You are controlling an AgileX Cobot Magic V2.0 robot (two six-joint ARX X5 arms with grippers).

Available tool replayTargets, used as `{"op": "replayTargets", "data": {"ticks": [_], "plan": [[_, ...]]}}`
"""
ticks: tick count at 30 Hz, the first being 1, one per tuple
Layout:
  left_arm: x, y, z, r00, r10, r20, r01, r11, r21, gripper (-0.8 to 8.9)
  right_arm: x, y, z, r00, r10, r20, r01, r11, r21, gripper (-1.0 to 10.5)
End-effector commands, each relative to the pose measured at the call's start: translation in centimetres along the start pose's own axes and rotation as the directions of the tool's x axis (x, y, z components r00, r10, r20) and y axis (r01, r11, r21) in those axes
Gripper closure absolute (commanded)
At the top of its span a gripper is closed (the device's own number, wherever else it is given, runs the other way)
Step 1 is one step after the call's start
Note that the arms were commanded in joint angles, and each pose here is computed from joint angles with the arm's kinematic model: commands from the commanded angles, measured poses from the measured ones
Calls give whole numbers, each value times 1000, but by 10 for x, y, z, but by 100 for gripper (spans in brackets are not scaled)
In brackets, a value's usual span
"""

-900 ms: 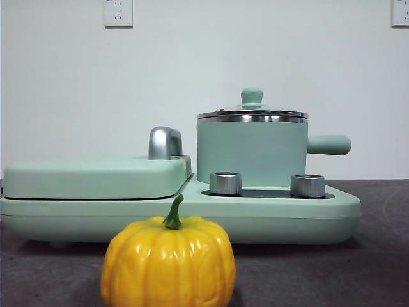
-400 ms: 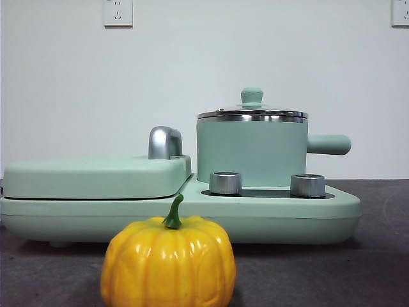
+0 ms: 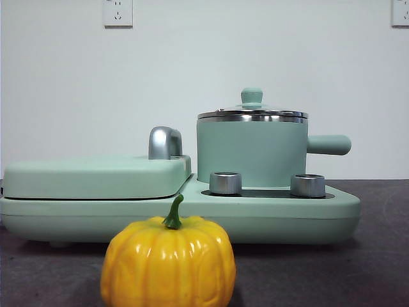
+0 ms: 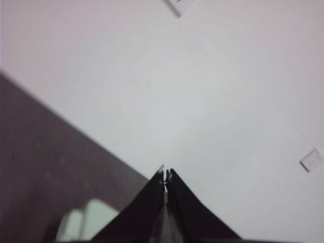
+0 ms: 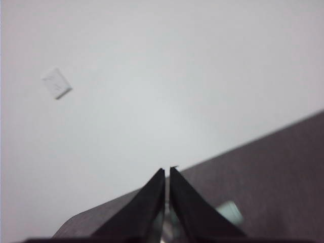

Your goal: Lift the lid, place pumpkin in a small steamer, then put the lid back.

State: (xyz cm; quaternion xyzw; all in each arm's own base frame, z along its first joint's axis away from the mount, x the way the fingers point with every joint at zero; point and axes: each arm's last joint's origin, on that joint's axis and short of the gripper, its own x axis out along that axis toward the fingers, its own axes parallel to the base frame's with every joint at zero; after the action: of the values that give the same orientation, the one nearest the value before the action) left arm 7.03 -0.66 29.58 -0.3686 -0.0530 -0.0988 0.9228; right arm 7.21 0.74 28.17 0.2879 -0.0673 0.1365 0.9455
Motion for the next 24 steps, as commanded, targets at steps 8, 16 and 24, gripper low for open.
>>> {"op": "replayTargets", "data": {"ticks": [8,16,24], "plan": [[16,-39,39,996,-44,-81,68,944,322,803,24,28,45,995,24,-100,-53,955,-292,935],[46,-40,42,977,4,-213,102,869,484,803,58,33,57,954,39,-297,-169,888,-427,935],[84,-38,33,908,-15,-420,240,840,487,803,91,27,47,905,25,-424,-271,803,-531,935]]}}
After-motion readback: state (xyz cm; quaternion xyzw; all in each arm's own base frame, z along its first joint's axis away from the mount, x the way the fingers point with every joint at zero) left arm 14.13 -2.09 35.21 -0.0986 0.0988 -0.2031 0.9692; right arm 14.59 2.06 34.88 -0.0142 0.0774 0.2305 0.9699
